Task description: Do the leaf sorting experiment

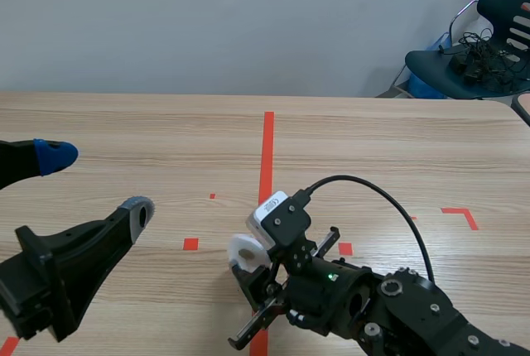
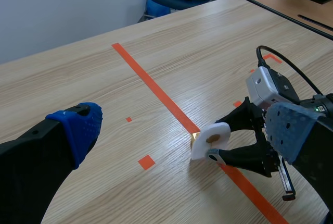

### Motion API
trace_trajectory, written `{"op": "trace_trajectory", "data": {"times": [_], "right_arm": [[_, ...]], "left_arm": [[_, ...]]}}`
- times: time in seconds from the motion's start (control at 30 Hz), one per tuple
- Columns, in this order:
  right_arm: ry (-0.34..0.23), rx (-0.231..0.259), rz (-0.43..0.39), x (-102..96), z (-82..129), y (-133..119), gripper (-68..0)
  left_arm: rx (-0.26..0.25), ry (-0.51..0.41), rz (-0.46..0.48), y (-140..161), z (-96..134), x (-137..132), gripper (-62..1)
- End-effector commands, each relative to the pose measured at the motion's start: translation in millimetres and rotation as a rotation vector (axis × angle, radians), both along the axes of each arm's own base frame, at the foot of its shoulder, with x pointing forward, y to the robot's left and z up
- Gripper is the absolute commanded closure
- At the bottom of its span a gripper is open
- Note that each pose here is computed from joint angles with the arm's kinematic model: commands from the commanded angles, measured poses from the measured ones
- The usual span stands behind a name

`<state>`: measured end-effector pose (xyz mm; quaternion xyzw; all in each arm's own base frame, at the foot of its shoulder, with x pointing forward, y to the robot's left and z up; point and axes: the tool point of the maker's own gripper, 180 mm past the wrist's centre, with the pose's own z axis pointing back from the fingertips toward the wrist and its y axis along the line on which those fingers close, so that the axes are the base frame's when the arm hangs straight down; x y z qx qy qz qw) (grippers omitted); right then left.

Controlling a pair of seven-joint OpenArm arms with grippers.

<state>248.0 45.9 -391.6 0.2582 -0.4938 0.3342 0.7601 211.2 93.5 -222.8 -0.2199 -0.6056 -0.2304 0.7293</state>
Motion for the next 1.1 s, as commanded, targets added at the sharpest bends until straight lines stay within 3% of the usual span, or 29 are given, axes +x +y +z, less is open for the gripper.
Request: {"op": "trace_trajectory", "data": {"times": [0.0,0.07,0.17,0.37,0.5,0.63,0.73,0.83,1.07], "right_arm": [[-0.042,0.028,-0.014,9.8,15,-2,-7.9],[-0.056,0.025,-0.023,14.0,19,-7,-3.7],[-0.097,0.013,-0.034,23.1,35,-17,-3.7],[-0.186,-0.015,-0.134,42.2,88,-63,-3.7],[-0.201,-0.042,-0.266,50.5,110,-116,-3.7],[-0.205,-0.113,-0.478,62.5,115,-196,-3.7],[-0.191,-0.090,-0.615,69.8,122,-244,-3.7],[-0.172,-0.091,-0.699,71.9,117,-277,-3.7],[-0.068,-0.096,-0.863,72.0,61,-336,-3.7]], "left_arm": [[-0.018,-0.021,0.000,-1,7,2,-62.3],[-0.018,-0.021,0.000,-1,7,2,-62.3],[-0.017,-0.021,0.000,-1,6,2,-62.3],[-0.017,-0.021,0.000,-1,6,2,-62.3],[-0.017,-0.021,0.000,-1,6,2,-62.3],[-0.017,-0.021,0.000,-1,6,2,-62.3],[-0.017,-0.021,-0.001,-1,6,2,-62.3],[-0.017,-0.021,-0.001,-1,6,2,-62.3],[-0.017,-0.020,-0.001,-1,6,2,-62.3]]}}
